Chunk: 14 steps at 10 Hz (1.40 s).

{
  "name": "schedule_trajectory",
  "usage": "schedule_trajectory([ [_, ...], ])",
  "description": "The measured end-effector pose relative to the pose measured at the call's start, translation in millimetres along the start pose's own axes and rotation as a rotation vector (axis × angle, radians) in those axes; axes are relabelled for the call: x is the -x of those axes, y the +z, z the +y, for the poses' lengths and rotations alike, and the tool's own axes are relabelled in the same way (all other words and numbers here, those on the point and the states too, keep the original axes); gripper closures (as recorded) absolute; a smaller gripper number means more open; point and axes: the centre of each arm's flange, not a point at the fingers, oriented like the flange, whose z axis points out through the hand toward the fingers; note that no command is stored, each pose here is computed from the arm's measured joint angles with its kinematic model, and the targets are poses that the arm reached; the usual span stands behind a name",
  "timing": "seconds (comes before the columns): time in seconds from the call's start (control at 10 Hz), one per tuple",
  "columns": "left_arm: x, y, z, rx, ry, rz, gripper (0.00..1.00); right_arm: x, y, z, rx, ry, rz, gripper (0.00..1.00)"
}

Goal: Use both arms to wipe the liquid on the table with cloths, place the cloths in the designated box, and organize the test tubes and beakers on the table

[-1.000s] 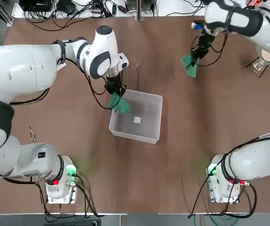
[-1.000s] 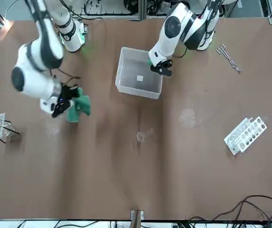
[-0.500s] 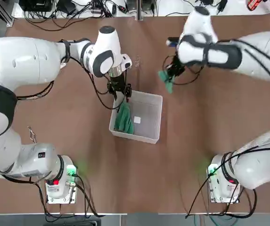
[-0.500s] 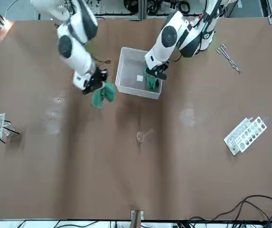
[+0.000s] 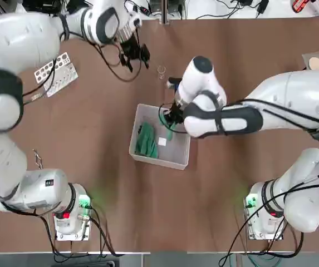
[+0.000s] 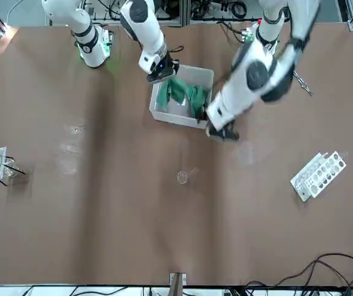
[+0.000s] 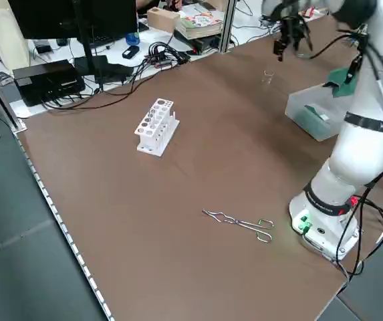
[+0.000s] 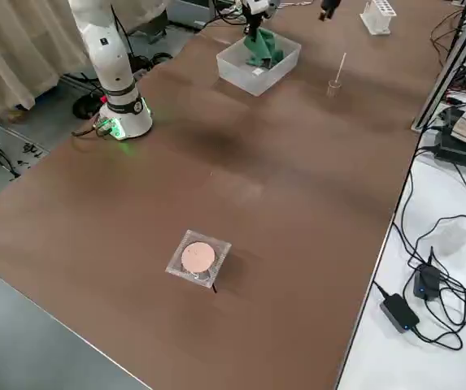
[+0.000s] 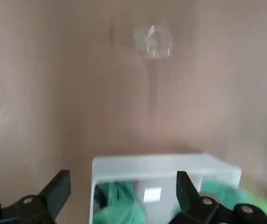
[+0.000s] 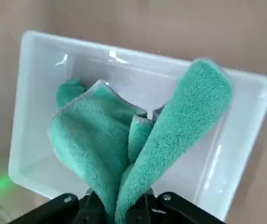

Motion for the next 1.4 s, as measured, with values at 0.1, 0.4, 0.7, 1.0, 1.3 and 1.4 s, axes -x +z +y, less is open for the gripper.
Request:
schedule_trajectory([
  [0.1, -30.3, 14.4, -10.3, 0.017, -0.023, 0.006, 0.01, -4.1, 4.2, 2.2, 0.002, 0.009, 0.003, 0.67],
  [0.4, -68.0, 47.5, -7.1, 0.112, -0.100, 0.098, 0.03, -60.0, -33.7, 16.6, -0.023, 0.033, 0.035, 0.15],
  [0.7, -66.8, 64.4, 10.1, 0.153, -0.113, 0.126, 0.07, -185.2, -128.2, 100.8, -0.040, -0.212, 0.129, 0.01],
  [1.0, -72.1, 85.7, 4.5, 0.172, -0.137, 0.124, 0.19, -241.8, -143.4, 167.7, -0.060, -0.467, 0.175, 0.01],
  [1.3, -77.8, 88.9, -3.8, 0.170, -0.150, 0.130, 0.36, -278.1, -122.1, 221.1, -0.198, -0.634, 0.218, 0.01],
  [1.4, -77.5, 89.4, -3.3, 0.170, -0.149, 0.129, 0.37, -284.4, -111.1, 234.4, -0.250, -0.689, 0.243, 0.01],
])
